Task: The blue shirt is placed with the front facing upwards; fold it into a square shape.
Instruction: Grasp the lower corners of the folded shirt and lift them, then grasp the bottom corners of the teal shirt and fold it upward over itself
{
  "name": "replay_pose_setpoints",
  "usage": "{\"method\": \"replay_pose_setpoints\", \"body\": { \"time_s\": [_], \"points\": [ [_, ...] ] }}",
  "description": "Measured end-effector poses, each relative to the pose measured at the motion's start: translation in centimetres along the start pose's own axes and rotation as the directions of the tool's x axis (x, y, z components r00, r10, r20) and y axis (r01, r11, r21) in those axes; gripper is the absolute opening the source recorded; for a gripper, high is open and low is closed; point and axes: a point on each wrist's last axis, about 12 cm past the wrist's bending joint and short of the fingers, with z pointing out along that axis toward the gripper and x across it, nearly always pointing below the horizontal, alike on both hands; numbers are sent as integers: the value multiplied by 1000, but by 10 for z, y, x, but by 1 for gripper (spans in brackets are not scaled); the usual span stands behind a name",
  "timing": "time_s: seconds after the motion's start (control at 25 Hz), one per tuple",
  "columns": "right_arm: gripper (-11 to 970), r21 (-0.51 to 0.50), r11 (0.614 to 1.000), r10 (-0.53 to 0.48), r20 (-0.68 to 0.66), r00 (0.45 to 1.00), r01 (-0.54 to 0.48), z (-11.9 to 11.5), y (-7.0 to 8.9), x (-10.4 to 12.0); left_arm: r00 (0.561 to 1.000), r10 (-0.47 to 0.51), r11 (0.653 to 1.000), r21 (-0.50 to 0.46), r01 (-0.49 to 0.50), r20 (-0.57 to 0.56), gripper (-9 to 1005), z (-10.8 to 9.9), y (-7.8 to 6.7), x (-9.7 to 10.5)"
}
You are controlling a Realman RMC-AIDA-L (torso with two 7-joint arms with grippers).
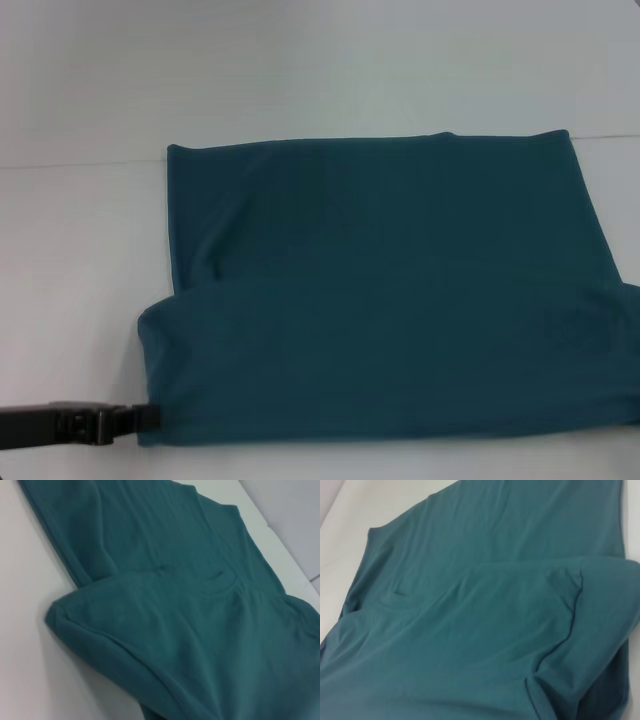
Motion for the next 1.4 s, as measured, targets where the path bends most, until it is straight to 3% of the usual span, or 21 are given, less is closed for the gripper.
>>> {"method": "replay_pose_setpoints", "body": {
  "time_s": [0.96, 1.4],
  "points": [
    [163, -38, 996, 75, -55, 996, -77, -11, 1, 37, 997, -59, 995, 72, 63, -58, 0, -7, -4, 29],
    [174, -55, 996, 68, -93, 993, -74, 0, 6, 41, 995, -101, 994, 37, 102, -21, -1, -22, 1, 40]
  ]
}}
